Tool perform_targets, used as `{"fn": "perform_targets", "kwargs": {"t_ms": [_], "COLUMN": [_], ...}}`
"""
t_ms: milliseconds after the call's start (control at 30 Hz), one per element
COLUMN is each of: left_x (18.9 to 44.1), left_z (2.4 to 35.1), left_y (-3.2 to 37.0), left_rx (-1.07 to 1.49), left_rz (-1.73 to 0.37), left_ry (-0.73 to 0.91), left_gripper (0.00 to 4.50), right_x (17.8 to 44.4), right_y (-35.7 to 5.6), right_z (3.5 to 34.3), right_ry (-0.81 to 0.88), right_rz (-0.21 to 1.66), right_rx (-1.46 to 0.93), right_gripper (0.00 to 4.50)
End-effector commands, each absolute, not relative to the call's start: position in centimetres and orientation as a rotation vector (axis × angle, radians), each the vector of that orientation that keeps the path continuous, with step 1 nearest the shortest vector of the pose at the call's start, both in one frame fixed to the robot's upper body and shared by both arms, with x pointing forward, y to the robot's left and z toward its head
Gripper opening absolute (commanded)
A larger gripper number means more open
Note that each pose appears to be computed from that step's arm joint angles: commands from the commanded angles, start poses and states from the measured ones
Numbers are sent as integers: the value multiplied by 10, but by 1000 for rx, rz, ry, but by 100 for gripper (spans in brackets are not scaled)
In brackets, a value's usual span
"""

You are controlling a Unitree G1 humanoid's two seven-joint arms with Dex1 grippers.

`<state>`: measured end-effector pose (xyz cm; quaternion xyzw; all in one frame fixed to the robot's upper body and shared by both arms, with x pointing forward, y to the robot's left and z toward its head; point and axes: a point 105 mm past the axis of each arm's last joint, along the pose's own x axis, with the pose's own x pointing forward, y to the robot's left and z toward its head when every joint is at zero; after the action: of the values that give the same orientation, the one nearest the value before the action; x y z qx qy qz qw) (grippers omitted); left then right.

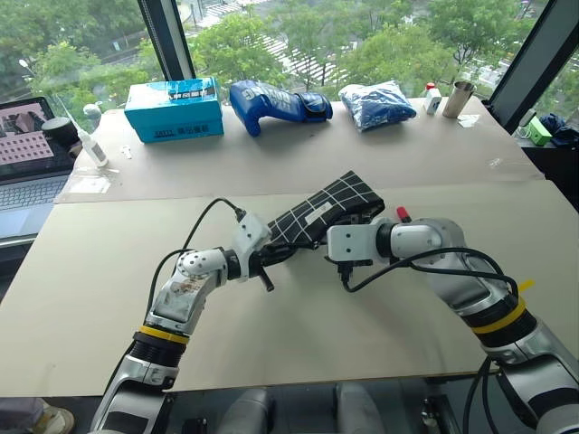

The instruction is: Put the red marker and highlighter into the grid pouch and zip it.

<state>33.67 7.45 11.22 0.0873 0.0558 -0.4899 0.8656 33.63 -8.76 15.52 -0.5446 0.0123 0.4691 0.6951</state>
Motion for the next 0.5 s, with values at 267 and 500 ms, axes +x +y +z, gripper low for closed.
{"fn": "perform_targets", "kwargs": {"t_ms": [267,500], "left_x": [339,342], "left_z": [145,148], "left_y": [72,78], "left_rx": [-17,-19], "left_rz": [-1018,-998], "left_ry": [57,64], "left_gripper": [0,0], "right_x": [338,337], "right_y": [-161,-218], "right_z": [246,234], "right_ry": [-54,75], "right_rz": [800,609], "right_rx": [-822,-616], "right_gripper": [447,447]}}
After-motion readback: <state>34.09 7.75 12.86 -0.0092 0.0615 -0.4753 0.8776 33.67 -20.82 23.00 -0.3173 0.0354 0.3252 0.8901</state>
